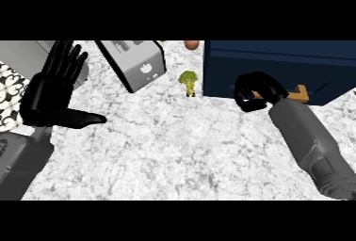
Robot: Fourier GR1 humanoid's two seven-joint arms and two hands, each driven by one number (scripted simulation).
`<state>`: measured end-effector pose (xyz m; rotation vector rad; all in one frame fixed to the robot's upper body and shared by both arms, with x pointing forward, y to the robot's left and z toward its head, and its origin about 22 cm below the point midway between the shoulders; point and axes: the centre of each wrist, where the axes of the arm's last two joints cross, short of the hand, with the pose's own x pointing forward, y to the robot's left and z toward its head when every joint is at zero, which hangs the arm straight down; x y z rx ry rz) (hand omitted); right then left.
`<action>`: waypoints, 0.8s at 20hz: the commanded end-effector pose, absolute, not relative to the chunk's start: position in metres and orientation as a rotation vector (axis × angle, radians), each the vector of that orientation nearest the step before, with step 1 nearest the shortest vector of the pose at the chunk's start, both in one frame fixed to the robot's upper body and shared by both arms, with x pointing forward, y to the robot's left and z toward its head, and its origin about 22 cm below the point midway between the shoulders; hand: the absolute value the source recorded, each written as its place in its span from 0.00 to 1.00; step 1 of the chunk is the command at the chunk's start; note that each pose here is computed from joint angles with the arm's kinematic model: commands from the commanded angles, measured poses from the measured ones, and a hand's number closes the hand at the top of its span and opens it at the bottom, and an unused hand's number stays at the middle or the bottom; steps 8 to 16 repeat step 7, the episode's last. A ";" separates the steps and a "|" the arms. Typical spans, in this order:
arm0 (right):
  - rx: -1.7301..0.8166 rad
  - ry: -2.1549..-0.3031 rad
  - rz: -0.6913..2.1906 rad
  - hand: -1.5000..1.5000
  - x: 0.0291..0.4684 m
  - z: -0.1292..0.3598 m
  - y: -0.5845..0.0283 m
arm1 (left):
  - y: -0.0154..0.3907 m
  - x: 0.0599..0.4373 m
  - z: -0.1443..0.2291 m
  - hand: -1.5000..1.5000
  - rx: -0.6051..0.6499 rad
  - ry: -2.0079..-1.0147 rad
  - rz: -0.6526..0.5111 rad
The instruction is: Pick up the cup, place it into the drawer and close the drawer
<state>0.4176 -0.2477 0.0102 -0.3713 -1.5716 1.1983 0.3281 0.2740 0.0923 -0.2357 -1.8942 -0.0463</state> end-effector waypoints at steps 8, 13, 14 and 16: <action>-0.552 -1.578 1.052 1.00 0.438 0.062 -0.290 | 0.264 0.331 0.088 0.00 -0.274 -1.892 -0.060; -0.552 -1.578 1.052 1.00 0.438 0.062 -0.290 | 0.264 0.331 0.088 0.00 -0.274 -1.892 -0.060; -0.552 -1.578 1.052 1.00 0.438 0.062 -0.290 | 0.264 0.331 0.088 0.00 -0.274 -1.892 -0.060; -0.552 -1.578 1.052 1.00 0.438 0.062 -0.290 | 0.264 0.331 0.088 0.00 -0.274 -1.892 -0.060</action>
